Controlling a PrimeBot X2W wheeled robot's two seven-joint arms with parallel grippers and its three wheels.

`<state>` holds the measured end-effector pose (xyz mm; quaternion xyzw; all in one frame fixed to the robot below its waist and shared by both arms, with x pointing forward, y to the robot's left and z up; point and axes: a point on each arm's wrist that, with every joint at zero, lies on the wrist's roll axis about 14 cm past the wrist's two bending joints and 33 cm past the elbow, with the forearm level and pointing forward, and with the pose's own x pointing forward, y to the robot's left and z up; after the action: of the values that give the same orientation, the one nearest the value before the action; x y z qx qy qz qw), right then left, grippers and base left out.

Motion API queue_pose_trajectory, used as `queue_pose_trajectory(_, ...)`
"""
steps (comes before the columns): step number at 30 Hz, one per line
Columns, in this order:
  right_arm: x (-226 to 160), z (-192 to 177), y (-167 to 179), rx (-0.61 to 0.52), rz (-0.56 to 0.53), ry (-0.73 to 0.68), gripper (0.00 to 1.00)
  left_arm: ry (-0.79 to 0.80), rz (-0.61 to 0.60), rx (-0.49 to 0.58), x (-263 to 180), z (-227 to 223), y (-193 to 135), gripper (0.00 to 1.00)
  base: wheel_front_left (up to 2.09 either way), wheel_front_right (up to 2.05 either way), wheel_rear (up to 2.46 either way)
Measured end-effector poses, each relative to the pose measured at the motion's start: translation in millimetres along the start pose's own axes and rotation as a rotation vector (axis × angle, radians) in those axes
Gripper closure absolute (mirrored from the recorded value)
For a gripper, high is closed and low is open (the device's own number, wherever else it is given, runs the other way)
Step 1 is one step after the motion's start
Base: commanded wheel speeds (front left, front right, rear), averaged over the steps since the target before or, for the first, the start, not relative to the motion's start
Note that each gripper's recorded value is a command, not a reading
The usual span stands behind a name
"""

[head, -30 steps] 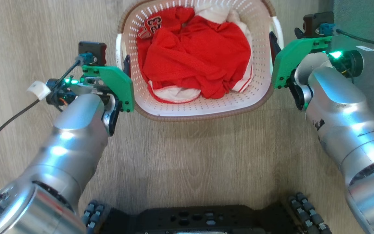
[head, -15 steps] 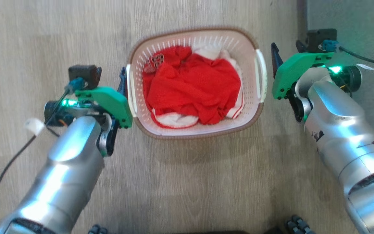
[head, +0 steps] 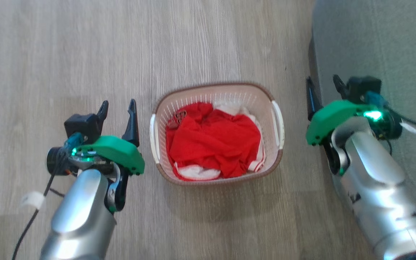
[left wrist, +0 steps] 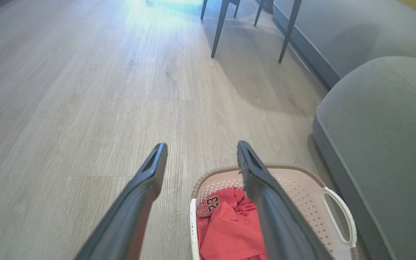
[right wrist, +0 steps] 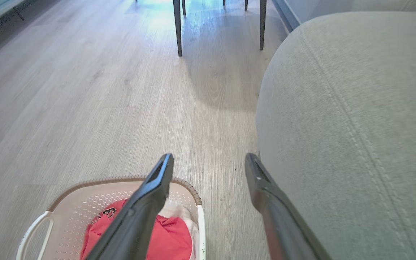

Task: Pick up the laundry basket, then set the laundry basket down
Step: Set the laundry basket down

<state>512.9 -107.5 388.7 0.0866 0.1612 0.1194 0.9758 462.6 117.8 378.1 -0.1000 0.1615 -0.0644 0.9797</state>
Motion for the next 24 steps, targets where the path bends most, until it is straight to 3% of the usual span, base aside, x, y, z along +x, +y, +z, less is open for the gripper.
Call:
queue_pose_trajectory(7, -36.9, 31.7, 11.1, -0.011, 0.01, -0.136, 0.0, -0.162, -0.007, 0.013, -31.6, 46.1, -6.4, 0.0, 0.0, 0.0, 0.0)
queue_pose_trajectory(17, -79.8, 68.2, 30.5, -0.013, 0.045, -0.288, 0.0, -0.249, 0.05, 0.041, -75.4, 63.6, 6.3, 0.0, 0.0, 0.0, 0.0)
queue_pose_trajectory(24, -109.6, 69.5, 36.1, -0.016, 0.045, -0.328, 0.0, -0.283, 0.094, 0.06, -106.1, 65.6, 14.9, 0.0, 0.0, 0.0, 0.0)
